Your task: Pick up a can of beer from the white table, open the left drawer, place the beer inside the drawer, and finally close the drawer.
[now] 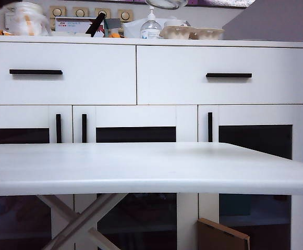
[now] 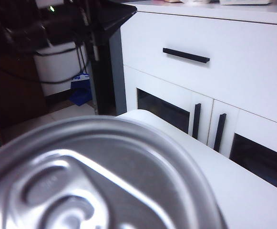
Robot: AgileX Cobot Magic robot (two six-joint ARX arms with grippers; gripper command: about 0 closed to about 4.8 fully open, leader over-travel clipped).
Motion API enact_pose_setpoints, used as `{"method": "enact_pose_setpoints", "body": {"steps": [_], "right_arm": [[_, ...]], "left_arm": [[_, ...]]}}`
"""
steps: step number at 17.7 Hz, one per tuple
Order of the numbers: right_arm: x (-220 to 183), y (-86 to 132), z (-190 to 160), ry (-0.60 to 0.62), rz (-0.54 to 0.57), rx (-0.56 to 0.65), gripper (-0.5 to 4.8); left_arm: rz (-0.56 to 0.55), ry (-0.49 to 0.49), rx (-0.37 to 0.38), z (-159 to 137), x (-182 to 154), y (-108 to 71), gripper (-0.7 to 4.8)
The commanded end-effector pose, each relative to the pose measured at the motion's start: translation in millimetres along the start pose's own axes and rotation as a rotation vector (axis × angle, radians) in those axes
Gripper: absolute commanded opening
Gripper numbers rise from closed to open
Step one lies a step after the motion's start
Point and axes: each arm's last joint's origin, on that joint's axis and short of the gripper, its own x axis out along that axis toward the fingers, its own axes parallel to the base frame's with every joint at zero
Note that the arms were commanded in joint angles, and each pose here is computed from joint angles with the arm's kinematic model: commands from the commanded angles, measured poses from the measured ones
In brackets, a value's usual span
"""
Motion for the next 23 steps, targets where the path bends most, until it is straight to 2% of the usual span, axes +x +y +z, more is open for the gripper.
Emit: {"method": "enact_pose_setpoints", "body": {"steps": [1, 2, 3, 4, 5, 7, 8, 10, 11, 14, 18, 23], "right_arm": [[-2.6, 2.0, 11.8, -0.075, 0.006, -0.022, 1.38], [-2.6, 1.9, 11.8, -0.075, 0.005, -0.022, 1.39], [-2.6, 1.9, 11.8, -0.075, 0.005, -0.022, 1.38], [-2.6, 1.9, 11.8, -0.075, 0.005, -0.022, 1.38], [-2.6, 1.9, 11.8, -0.075, 0.005, -0.022, 1.38], [-2.6, 1.8, 11.8, -0.075, 0.004, -0.022, 1.38], [-2.6, 1.8, 11.8, -0.075, 0.004, -0.022, 1.38], [-2.6, 1.9, 11.8, -0.075, 0.005, -0.022, 1.38], [-2.6, 1.8, 11.8, -0.075, 0.004, -0.023, 1.38], [-2.6, 1.8, 11.8, -0.075, 0.004, -0.023, 1.38], [-2.6, 1.0, 11.9, -0.077, -0.022, -0.023, 1.38], [-2.6, 1.0, 11.9, -0.077, -0.022, -0.025, 1.38]], "left_arm": [[-0.046, -0.065, -0.135, -0.4, 14.6, 15.3, -0.06], [-0.031, -0.113, -0.209, -3.6, 24.4, 31.7, -0.05], [-0.007, -0.172, -0.248, -6.4, 32.1, 47.8, -0.05], [0.028, -0.205, -0.255, -9.2, 37.1, 60.2, -0.04], [0.057, -0.198, -0.262, -13.6, 42.3, 74.6, 1.34], [0.072, -0.196, -0.266, -16.3, 46.6, 88.2, 3.12], [0.070, -0.196, -0.268, -17.6, 48.2, 92.3, 3.12], [0.085, -0.198, -0.319, -22.0, 56.0, 112.3, 3.10], [0.080, -0.167, -0.319, -21.0, 65.8, 119.4, 3.10], [0.030, -0.138, -0.313, -14.6, 92.0, 120.3, 3.11], [0.059, -0.126, -0.309, -5.1, 133.1, 123.7, 3.10], [0.070, -0.121, -0.312, -2.3, 152.3, 129.1, 3.10]]}}
